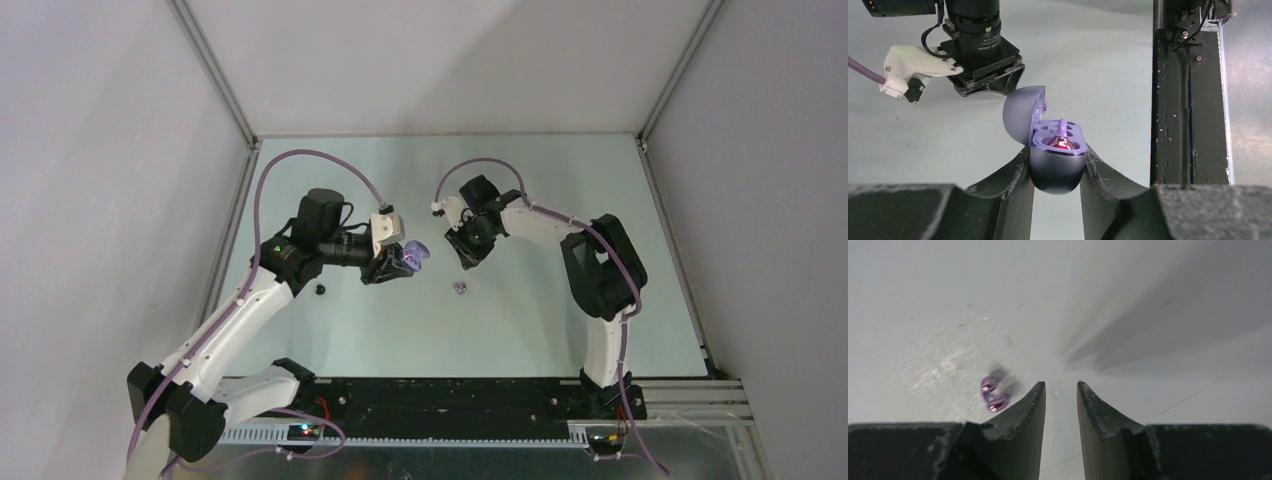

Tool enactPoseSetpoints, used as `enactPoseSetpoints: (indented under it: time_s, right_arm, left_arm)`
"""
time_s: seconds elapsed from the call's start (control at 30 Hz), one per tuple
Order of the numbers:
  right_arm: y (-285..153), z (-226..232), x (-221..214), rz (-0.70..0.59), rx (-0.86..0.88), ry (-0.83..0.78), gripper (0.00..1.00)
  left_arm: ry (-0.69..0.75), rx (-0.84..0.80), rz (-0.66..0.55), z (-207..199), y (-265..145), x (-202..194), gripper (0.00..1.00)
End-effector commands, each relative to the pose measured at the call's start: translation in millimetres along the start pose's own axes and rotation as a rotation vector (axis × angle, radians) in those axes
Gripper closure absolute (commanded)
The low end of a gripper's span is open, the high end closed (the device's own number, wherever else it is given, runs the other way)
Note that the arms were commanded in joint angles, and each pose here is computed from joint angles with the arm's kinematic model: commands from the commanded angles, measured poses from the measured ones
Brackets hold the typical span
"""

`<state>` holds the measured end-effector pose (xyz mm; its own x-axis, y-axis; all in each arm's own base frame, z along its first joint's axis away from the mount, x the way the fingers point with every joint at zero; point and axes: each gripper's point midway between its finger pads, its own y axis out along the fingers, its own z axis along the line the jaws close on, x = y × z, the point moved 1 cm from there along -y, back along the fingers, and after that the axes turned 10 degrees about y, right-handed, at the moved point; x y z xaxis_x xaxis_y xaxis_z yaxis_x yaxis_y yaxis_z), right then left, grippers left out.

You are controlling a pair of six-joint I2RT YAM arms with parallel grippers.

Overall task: Insert the wireless bluetooth earbuds into the charging case
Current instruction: Adjust the earbud at the center of the board.

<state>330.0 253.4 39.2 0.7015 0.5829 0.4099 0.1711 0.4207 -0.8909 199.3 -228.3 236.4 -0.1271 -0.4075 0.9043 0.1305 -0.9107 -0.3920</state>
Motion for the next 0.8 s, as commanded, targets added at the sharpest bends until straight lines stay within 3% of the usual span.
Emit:
enactPoseSetpoints:
  time_s: [0.0, 0.77]
  right_arm:
    - [-37, 37, 8, -0.055, 0.155, -0.133, 0.65]
    - [-6, 43, -26, 0.061, 0.072, -0.246, 0.6]
  left_arm:
    - [0.056, 0.013, -0.031, 2, -4, 10, 1.0]
    - [0.064, 0.014, -0.034, 1, -5, 11, 1.0]
